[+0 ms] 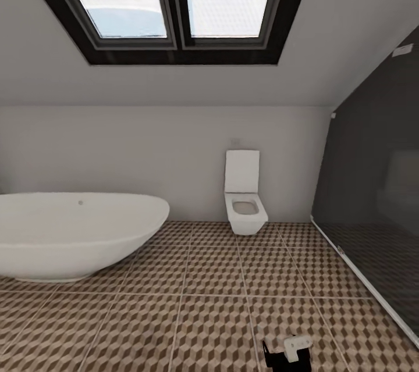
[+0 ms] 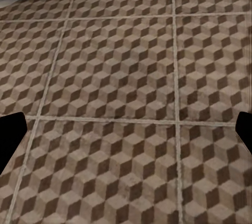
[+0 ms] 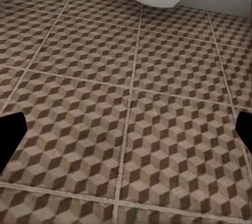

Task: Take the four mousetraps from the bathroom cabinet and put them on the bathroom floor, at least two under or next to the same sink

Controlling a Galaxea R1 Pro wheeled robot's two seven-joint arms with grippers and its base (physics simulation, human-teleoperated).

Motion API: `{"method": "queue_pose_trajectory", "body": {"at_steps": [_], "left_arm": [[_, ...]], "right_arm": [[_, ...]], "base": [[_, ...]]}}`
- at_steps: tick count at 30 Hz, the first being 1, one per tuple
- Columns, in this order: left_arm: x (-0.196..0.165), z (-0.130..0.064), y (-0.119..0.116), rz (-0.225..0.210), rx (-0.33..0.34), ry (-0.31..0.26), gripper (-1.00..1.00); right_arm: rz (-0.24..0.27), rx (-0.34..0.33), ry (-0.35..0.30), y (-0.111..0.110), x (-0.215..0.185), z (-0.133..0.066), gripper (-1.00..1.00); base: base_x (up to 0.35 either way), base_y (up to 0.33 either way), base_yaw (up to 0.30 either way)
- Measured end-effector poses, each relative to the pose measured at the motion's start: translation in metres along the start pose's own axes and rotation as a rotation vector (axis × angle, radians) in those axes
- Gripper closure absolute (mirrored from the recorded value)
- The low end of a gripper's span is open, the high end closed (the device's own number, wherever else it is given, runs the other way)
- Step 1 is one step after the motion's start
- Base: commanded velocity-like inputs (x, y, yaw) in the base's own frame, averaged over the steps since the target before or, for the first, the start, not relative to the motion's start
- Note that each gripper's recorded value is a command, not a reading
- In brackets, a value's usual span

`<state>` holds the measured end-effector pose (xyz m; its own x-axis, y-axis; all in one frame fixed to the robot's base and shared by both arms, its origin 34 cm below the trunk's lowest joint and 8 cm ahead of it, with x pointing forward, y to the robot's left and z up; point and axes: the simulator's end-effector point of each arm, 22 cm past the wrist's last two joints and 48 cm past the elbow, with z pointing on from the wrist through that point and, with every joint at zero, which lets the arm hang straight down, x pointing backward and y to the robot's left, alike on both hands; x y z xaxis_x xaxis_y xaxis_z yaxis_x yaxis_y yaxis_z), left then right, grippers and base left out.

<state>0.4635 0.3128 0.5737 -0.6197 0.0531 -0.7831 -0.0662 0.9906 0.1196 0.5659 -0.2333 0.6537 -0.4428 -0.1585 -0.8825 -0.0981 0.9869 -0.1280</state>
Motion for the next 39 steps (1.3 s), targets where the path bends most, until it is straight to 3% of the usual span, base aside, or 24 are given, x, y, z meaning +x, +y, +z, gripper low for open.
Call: {"method": "queue_pose_trajectory", "body": {"at_steps": [39], "left_arm": [[0.0096,-0.0002,-0.0003,0.0,0.0,0.023,-1.0]], "right_arm": [[0.001,-0.003,0.02,0.0014,0.0093,0.0008,-1.0]], "base": [[0.0,0.0,-0.292]]}}
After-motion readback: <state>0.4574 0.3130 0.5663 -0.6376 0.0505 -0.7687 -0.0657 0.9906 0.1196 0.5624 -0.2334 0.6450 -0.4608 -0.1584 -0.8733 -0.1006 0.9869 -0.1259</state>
